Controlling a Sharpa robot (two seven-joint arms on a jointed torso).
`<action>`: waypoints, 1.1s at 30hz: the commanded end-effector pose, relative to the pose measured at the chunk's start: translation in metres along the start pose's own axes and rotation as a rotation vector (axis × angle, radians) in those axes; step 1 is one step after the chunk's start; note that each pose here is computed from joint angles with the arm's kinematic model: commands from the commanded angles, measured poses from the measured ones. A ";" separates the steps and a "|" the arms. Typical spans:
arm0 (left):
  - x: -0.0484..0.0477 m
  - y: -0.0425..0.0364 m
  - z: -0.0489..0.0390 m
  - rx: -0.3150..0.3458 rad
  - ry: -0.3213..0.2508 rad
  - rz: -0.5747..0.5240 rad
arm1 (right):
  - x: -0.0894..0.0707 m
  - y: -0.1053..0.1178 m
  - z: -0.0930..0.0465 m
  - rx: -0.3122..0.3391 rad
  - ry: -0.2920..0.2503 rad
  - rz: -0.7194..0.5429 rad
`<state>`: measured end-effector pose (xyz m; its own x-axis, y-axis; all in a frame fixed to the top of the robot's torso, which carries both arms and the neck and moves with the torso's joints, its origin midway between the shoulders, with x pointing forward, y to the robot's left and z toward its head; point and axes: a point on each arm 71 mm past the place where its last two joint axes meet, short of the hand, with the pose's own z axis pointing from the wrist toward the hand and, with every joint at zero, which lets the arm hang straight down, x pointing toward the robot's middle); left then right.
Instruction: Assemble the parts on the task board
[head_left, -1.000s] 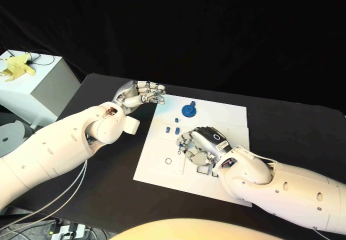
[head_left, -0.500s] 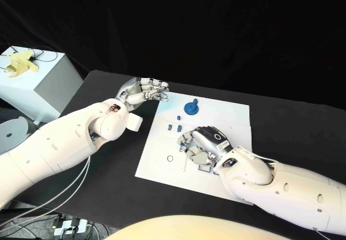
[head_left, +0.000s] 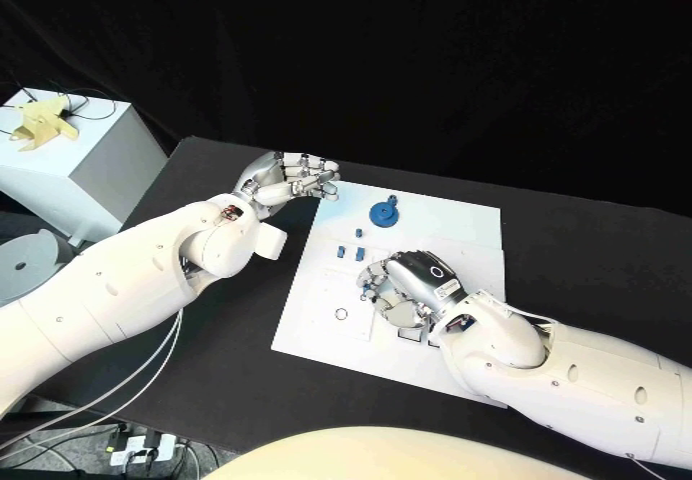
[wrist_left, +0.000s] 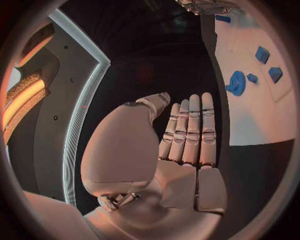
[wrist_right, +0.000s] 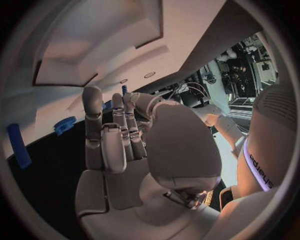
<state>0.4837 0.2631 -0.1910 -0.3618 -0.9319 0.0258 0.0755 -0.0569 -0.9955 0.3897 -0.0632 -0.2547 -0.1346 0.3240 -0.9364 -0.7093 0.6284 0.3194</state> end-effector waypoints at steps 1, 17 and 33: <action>0.0018 -0.0007 0.0006 0.010 0.007 -0.007 | 0.002 0.001 0.000 -0.008 0.015 -0.013; 0.0016 -0.0006 0.0004 0.007 0.009 0.000 | 0.009 0.003 -0.001 -0.007 0.026 -0.005; 0.0014 -0.0006 0.0002 0.005 0.010 0.001 | 0.011 0.001 0.000 -0.002 0.025 -0.023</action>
<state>0.4837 0.2633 -0.1912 -0.3620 -0.9319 0.0233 0.0746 -0.0538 -0.9958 0.3884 -0.0597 -0.2609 -0.1366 0.3133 -0.9398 -0.7105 0.6300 0.3133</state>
